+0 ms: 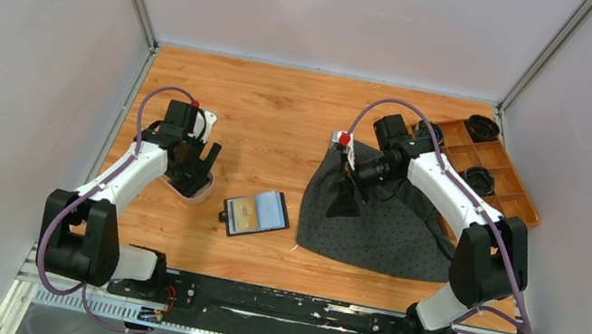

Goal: Put the credit cards into the card holder
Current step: Move the storage box to the center of the board.

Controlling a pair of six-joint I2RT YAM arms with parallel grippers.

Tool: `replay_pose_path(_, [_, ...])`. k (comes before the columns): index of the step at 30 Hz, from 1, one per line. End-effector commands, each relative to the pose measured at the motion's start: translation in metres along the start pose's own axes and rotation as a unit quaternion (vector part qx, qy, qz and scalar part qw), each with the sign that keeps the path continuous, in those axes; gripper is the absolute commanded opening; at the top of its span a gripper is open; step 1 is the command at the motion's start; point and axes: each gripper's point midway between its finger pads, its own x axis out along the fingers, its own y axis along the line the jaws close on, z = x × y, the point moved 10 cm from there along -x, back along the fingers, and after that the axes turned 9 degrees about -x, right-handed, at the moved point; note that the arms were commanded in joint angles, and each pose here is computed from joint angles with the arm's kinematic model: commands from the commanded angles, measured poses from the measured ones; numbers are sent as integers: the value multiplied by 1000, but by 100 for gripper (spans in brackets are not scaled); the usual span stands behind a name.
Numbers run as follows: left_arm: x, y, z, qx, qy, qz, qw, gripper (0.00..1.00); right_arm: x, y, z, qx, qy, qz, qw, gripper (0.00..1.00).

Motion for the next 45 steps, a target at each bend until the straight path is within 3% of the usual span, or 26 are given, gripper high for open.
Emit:
replay_pose_path(1, [3, 2, -5, 2, 10, 2, 1000, 100, -4, -1, 4, -1, -10, 4, 1000, 84])
replay_pose_path(30, [4, 1, -5, 2, 13, -3, 1000, 98, -5, -1, 3, -1, -7, 5, 1000, 84])
replay_pose_path(45, [18, -3, -3, 12, 56, -26, 998, 81, -3, -2, 3, 7, -6, 16, 1000, 84])
